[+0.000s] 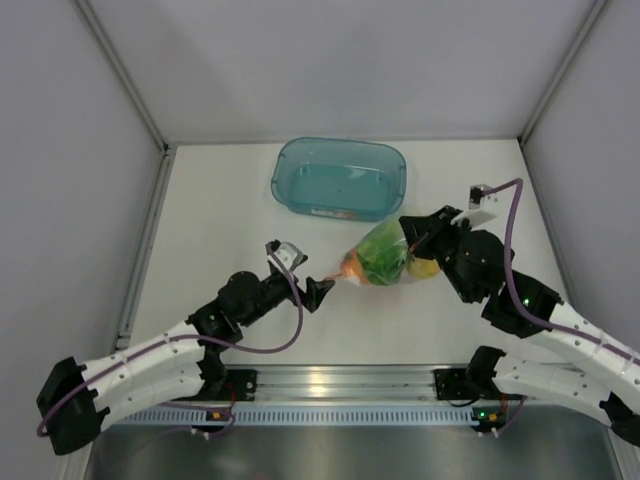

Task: Open the zip-top bag and remove the fake food

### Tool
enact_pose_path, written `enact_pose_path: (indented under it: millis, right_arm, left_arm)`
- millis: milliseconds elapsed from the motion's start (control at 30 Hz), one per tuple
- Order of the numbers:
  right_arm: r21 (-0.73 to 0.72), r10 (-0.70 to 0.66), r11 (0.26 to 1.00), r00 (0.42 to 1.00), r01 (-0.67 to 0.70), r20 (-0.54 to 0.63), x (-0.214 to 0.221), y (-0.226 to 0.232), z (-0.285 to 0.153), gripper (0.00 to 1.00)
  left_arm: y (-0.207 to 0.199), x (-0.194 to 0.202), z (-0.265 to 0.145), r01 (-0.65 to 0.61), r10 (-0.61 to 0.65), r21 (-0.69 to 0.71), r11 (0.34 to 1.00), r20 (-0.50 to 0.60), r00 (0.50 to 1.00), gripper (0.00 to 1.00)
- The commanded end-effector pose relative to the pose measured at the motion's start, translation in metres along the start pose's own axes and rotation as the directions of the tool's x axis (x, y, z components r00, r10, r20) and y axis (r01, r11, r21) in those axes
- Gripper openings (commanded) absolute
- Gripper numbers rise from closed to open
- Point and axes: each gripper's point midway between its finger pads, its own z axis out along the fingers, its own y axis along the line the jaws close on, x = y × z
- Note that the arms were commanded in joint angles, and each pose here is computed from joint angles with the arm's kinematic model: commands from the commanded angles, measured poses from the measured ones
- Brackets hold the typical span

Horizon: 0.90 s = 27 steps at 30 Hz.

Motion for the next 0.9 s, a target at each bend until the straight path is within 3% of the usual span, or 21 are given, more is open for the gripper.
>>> enact_pose_path:
  millis: [0, 33, 133, 300, 400, 467, 600, 633, 733, 867]
  right_arm:
    - [-0.086, 0.054, 0.995, 0.997, -0.049, 0.053, -0.035, 0.025, -0.017, 0.0]
    - [-0.092, 0.06, 0.994, 0.997, -0.054, 0.055, -0.037, 0.026, -0.019, 0.0]
    - [-0.098, 0.066, 0.993, 0.996, -0.061, 0.056, -0.039, 0.027, -0.021, 0.0]
    - [-0.133, 0.08, 0.988, 0.996, -0.073, 0.047, -0.042, 0.033, -0.026, 0.0]
    - [-0.157, 0.085, 0.984, 0.996, -0.079, 0.036, -0.041, 0.037, -0.028, 0.0]
    - [-0.168, 0.093, 0.982, 0.995, -0.087, 0.03, -0.04, 0.039, -0.029, 0.0]
    - [-0.185, 0.102, 0.978, 0.995, -0.097, 0.018, -0.037, 0.041, -0.03, 0.0]
    - [-0.192, 0.105, 0.976, 0.994, -0.101, 0.012, -0.036, 0.043, -0.03, 0.0]
    - [-0.182, 0.106, 0.978, 0.994, -0.104, 0.005, -0.03, 0.038, -0.028, 0.0]
    - [-0.151, 0.099, 0.984, 0.995, -0.096, 0.013, -0.024, 0.025, -0.027, 0.0]
  left_arm:
    - [-0.015, -0.038, 0.002, -0.103, 0.094, 0.08, 0.991, 0.11, 0.99, 0.96]
    - [-0.035, -0.04, 0.001, -0.121, 0.099, 0.193, 0.974, 0.119, 0.988, 0.95]
    - [-0.065, -0.033, 0.0, -0.115, 0.082, 0.358, 0.927, 0.106, 0.991, 0.94]
    - [-0.048, -0.021, 0.02, -0.098, 0.086, 0.265, 0.959, 0.058, 0.995, 0.93]
    - [-0.043, -0.023, 0.027, -0.112, 0.101, 0.236, 0.965, 0.058, 0.993, 0.85]
    - [-0.042, -0.024, 0.029, -0.119, 0.108, 0.225, 0.967, 0.058, 0.992, 0.68]
    - [-0.038, -0.034, 0.029, -0.12, 0.104, 0.197, 0.973, 0.089, 0.991, 0.5]
    - [-0.038, -0.039, 0.027, -0.118, 0.1, 0.196, 0.974, 0.102, 0.99, 0.34]
    - [-0.038, -0.054, 0.023, -0.103, 0.078, 0.186, 0.977, 0.137, 0.988, 0.0]
    - [-0.038, -0.059, 0.017, -0.095, 0.076, 0.183, 0.978, 0.109, 0.991, 0.0]
